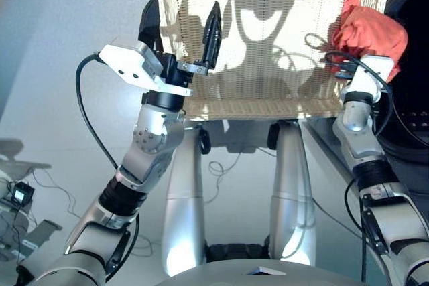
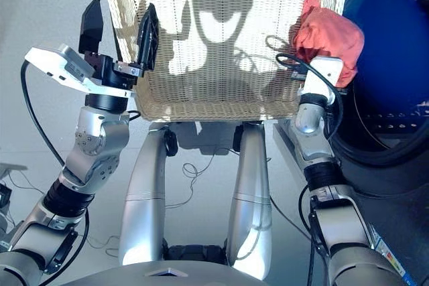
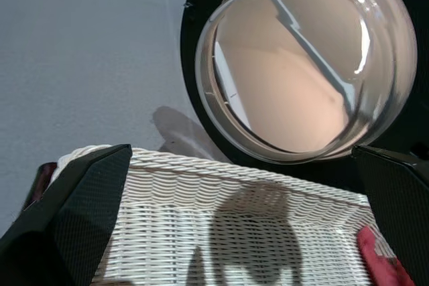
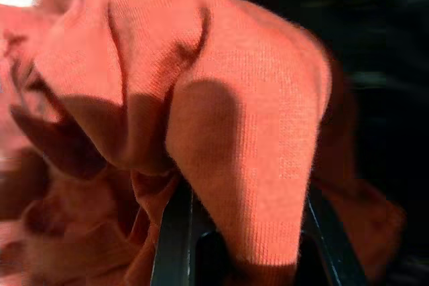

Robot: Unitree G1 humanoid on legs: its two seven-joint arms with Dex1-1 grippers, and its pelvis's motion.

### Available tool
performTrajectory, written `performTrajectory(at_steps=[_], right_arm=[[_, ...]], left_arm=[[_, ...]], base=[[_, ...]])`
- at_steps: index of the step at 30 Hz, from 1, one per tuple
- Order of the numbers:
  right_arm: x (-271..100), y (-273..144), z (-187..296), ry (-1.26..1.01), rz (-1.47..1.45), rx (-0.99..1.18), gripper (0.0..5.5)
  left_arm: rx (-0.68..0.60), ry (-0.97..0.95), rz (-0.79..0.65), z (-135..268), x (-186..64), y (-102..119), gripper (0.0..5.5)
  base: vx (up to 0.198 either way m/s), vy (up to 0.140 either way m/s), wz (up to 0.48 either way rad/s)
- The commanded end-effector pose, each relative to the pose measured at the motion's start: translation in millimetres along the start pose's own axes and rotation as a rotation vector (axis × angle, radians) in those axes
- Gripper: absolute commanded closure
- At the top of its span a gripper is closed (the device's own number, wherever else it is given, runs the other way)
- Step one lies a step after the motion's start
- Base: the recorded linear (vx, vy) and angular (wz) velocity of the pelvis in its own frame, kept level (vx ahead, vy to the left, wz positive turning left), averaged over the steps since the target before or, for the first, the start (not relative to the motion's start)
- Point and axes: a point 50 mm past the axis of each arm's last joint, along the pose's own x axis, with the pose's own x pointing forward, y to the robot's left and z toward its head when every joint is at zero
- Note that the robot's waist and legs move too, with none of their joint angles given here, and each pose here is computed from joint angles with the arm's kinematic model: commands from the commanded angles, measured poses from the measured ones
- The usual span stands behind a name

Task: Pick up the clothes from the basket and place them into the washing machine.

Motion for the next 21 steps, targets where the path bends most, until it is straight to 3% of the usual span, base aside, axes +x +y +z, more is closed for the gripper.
performTrajectory(at_steps=[1,8,12,21], right_arm=[[18,-49,5,-0.076,-0.344,-0.032,5.5],[53,-126,-19,0.14,-0.762,-0.065,5.5],[68,-163,-17,0.192,-0.834,-0.06,5.5],[93,-206,11,0.158,-0.872,-0.03,5.5]], left_arm=[[0.021,-0.216,-0.04,41,-4,-6,0.0],[-0.033,-0.195,-0.067,38,-2,-11,0.0],[-0.037,-0.188,-0.08,38,0,-11,0.0],[-0.03,-0.183,-0.095,39,0,-10,0.0]], base=[[0.0,0.0,0.0],[0.0,0.0,0.0],[0.0,0.0,0.0],[0.0,0.0,0.0]])
